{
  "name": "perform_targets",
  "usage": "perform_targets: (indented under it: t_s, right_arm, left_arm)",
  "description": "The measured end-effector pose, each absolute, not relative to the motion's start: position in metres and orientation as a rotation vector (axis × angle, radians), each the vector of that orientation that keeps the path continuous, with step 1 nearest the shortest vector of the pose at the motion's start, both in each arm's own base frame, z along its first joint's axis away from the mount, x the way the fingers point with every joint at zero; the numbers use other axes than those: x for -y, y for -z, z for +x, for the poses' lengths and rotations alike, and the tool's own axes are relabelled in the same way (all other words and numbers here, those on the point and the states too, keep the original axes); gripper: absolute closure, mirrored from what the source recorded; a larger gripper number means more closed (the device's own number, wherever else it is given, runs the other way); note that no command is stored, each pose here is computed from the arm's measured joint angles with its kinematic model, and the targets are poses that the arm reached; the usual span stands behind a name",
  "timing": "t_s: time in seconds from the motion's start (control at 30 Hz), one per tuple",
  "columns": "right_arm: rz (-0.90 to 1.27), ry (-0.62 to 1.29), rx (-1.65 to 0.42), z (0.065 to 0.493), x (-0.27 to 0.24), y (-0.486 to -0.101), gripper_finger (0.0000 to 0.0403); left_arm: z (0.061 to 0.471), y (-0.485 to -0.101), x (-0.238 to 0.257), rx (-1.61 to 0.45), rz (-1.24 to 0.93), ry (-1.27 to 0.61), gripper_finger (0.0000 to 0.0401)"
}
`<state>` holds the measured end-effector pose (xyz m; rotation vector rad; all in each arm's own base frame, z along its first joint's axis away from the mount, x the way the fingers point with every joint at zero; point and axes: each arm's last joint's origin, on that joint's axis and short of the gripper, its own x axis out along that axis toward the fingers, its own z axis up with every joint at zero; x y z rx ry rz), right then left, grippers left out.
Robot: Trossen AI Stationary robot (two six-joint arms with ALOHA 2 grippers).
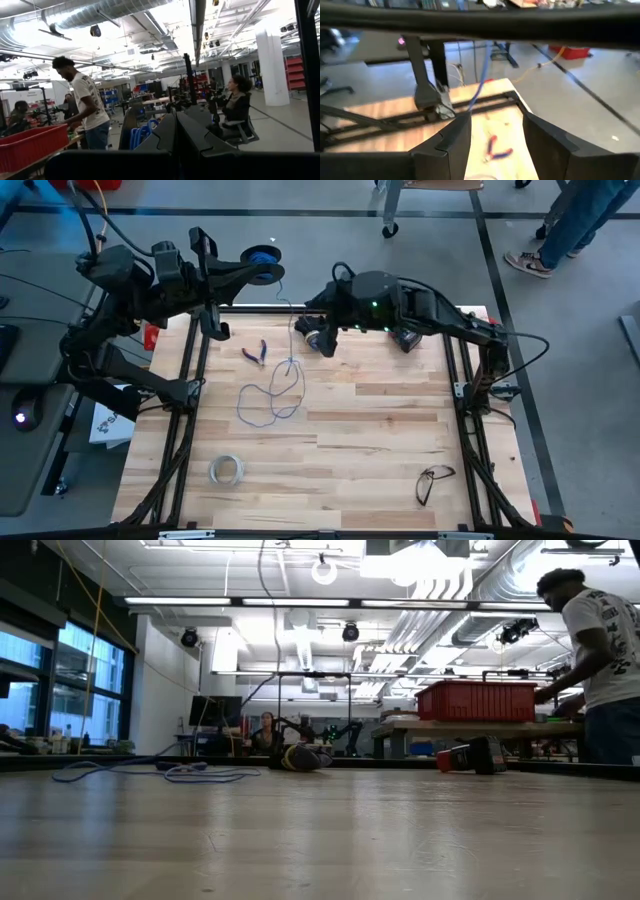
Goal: Coil cords
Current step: Coil the blue wire onto the black spool
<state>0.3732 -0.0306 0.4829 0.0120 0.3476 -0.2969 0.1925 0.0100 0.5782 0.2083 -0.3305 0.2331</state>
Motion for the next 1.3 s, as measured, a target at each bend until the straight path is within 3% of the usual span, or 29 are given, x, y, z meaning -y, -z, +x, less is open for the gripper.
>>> perform_targets:
  t_s: [0.3,0.6,0.8,1.0,1.2,1.3]
  right_arm:
    - [0.082,0.133,-0.293,0.389,0.039,-0.475,0.0231]
    - [0.082,0.141,-0.31,0.398,0.04,-0.467,0.0236]
    - [0.065,0.166,-0.306,0.398,0.041,-0.467,0.0289]
    - [0.02,0.153,-0.31,0.398,0.037,-0.467,0.0389]
    - [-0.029,0.154,-0.309,0.398,0.024,-0.468,0.04]
    - [-0.045,0.129,-0.288,0.4,0.014,-0.47,0.0401]
  left_arm:
    - [0.192,-0.579,-0.01,0.335,0.205,-0.233,0.04]
    - [0.193,-0.579,-0.01,0.345,0.182,-0.23,0.04]
    - [0.193,-0.579,-0.01,0.35,0.181,-0.23,0.04]
    - [0.193,-0.579,-0.01,0.35,0.18,-0.23,0.04]
    - [0.193,-0.579,-0.01,0.357,0.117,-0.219,0.04]
    - [0.194,-0.58,-0.01,0.373,-0.015,-0.195,0.04]
